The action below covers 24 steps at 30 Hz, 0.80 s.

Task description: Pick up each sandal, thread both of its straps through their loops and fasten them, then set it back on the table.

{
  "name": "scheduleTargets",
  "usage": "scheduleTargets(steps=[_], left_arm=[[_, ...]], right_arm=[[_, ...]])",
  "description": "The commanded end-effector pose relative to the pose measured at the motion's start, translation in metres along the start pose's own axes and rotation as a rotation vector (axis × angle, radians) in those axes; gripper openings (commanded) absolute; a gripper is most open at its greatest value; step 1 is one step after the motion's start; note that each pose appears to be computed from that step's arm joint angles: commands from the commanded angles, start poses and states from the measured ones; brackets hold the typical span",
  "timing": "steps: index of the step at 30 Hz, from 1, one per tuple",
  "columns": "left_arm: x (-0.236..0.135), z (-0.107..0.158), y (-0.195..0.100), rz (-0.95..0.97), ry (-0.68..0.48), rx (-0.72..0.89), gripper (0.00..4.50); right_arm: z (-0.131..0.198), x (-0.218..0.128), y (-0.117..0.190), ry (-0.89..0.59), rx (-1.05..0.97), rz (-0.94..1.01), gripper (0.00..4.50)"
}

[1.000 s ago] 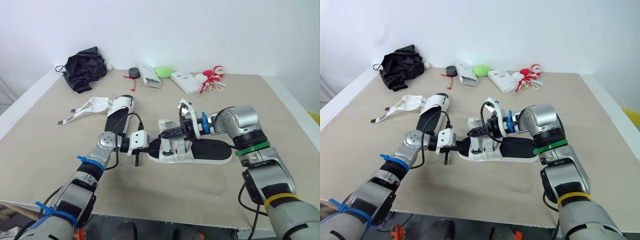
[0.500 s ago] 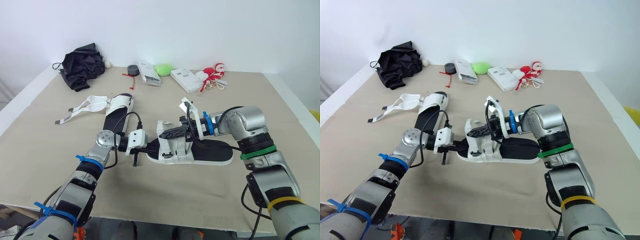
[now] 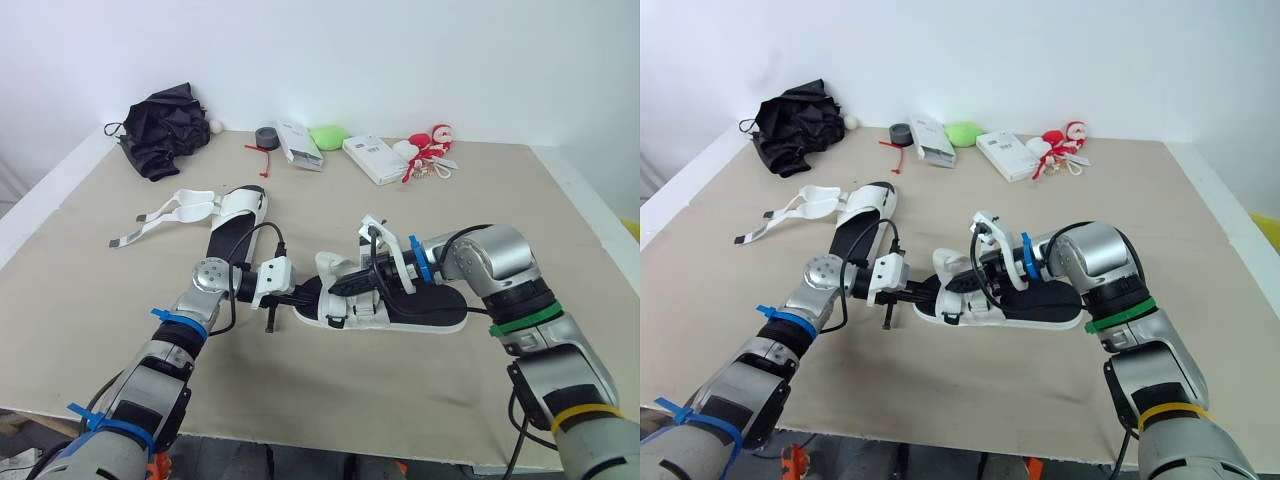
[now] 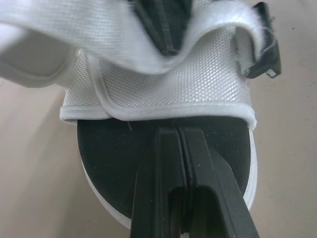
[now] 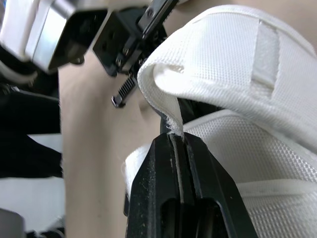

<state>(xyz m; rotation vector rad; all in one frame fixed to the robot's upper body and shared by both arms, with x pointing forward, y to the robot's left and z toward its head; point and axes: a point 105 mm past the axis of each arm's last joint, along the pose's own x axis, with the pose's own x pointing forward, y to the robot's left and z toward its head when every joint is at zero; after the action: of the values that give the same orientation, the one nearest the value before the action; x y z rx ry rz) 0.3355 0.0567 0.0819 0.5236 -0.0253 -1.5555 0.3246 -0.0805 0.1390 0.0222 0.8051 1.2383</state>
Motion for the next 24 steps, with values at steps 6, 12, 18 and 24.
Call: scheduleTargets(steps=[6, 12, 18, 24], left_arm=[[-0.003, -0.065, -0.054, -0.129, 0.201, -0.247, 0.0], [-0.003, -0.067, -0.057, -0.126, 0.204, -0.258, 0.0], [-0.003, -0.068, -0.058, -0.125, 0.206, -0.26, 0.0], [-0.003, -0.068, -0.057, -0.124, 0.207, -0.257, 0.0]], right_arm=[[-0.003, -0.003, 0.011, -0.011, -0.063, 0.062, 0.03], [0.004, -0.012, 0.013, -0.08, -0.025, 0.088, 0.03], [0.0, -0.012, 0.005, -0.085, 0.023, 0.046, 0.03], [-0.007, -0.003, -0.01, -0.061, 0.075, -0.04, 0.03]])
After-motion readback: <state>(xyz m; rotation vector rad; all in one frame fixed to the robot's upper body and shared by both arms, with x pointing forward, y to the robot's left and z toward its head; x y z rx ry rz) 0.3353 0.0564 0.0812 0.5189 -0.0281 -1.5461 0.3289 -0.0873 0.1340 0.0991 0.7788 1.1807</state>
